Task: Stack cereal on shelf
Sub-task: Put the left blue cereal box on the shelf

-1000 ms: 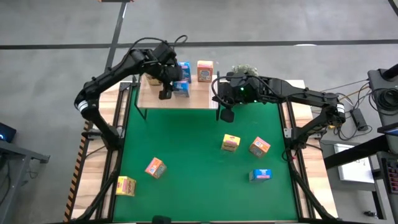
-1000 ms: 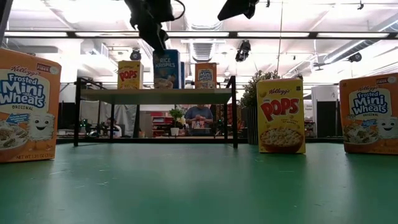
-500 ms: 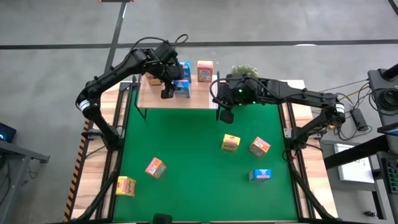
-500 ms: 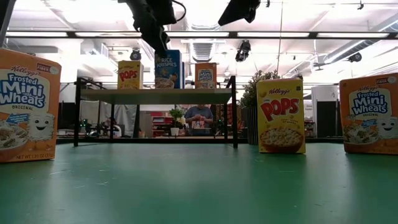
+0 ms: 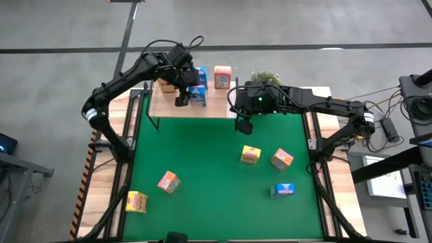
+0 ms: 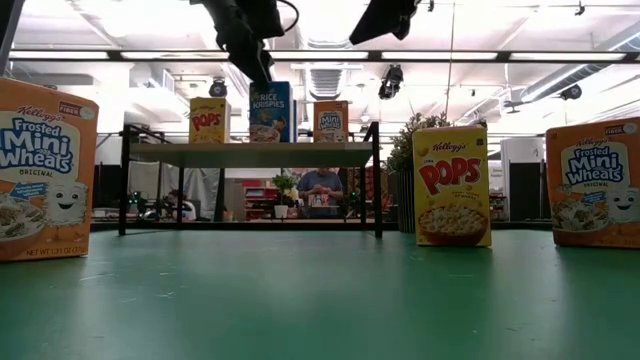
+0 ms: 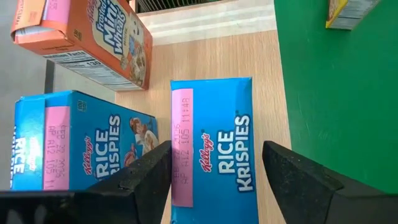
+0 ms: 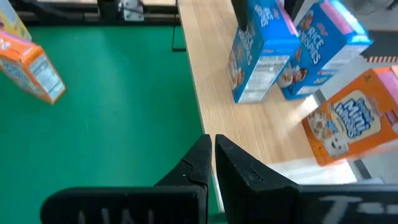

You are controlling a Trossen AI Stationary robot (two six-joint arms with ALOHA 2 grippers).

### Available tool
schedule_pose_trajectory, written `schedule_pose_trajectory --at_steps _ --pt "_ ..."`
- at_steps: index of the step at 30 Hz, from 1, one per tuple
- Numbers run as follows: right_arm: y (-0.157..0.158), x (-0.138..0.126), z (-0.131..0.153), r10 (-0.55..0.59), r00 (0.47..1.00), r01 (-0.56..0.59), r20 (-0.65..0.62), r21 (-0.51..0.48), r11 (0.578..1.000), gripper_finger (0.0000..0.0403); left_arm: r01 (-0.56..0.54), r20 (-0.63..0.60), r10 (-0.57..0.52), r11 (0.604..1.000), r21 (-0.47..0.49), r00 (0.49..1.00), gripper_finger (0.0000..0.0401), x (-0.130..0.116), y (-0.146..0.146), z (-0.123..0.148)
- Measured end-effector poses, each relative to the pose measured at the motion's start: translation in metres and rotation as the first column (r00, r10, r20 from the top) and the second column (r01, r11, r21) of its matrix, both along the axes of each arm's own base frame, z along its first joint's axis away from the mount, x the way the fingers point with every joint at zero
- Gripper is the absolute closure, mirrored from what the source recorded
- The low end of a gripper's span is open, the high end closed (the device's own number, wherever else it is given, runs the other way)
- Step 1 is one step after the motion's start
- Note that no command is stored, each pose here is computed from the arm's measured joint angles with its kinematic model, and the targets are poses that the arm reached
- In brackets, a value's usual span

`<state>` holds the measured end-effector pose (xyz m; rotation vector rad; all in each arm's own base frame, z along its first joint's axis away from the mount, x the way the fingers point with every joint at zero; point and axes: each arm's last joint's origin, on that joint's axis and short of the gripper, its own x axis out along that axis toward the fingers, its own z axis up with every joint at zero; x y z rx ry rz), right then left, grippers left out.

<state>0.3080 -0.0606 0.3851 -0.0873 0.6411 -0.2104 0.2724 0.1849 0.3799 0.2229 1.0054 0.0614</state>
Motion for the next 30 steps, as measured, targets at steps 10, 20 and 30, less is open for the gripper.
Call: schedule_pose_trajectory --at_steps 10,20,30 --pt "-0.003 0.013 -0.012 0.006 0.992 -0.002 0.128 -0.032 0.999 0.0390 0.002 0.025 -0.002 1.000 0.019 1.000 0.0170 -0.015 -0.010 0.016" --pt "-0.010 0.024 -0.046 0.015 0.957 0.016 0.290 -0.105 0.994 0.0390 -0.011 0.174 0.003 0.999 0.045 0.985 0.0170 -0.046 -0.034 0.052" --pt "-0.027 0.019 -0.078 -0.025 0.912 0.083 0.408 -0.125 0.989 0.0390 -0.040 0.225 0.034 0.999 0.020 0.974 0.0192 -0.063 -0.049 0.012"
